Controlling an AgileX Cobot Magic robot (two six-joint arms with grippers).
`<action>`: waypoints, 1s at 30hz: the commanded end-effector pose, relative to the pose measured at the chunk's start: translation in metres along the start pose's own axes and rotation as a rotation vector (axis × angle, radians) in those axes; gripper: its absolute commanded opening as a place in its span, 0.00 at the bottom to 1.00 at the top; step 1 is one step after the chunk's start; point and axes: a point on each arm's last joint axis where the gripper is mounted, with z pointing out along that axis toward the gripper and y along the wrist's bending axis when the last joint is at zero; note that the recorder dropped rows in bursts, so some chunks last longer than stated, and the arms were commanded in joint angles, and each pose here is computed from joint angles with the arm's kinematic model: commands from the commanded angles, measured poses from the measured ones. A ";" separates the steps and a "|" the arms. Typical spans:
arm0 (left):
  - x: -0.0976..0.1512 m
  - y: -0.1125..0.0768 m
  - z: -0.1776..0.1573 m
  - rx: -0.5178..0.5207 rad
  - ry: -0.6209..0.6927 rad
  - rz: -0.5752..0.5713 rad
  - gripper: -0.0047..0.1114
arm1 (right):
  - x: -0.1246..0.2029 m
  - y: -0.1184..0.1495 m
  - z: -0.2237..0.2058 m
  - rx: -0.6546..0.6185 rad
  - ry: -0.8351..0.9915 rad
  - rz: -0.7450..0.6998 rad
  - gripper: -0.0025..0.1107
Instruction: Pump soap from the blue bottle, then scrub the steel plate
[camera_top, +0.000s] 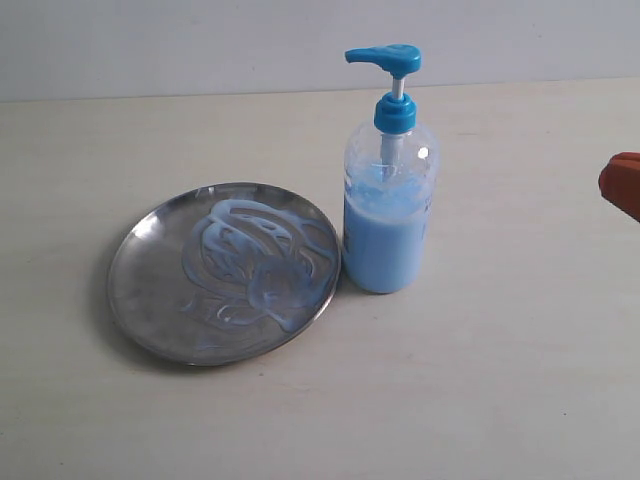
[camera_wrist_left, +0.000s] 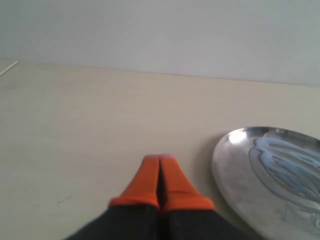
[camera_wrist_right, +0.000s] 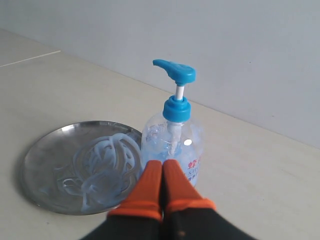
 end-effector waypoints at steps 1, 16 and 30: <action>0.002 0.001 0.000 -0.010 0.011 0.022 0.04 | 0.000 0.000 0.000 -0.003 -0.012 0.005 0.02; 0.005 0.002 0.000 -0.017 0.042 0.047 0.04 | 0.000 0.000 0.000 -0.003 -0.012 0.005 0.02; 0.005 0.002 0.000 -0.017 0.046 0.049 0.04 | 0.000 0.000 0.000 -0.003 -0.012 0.005 0.02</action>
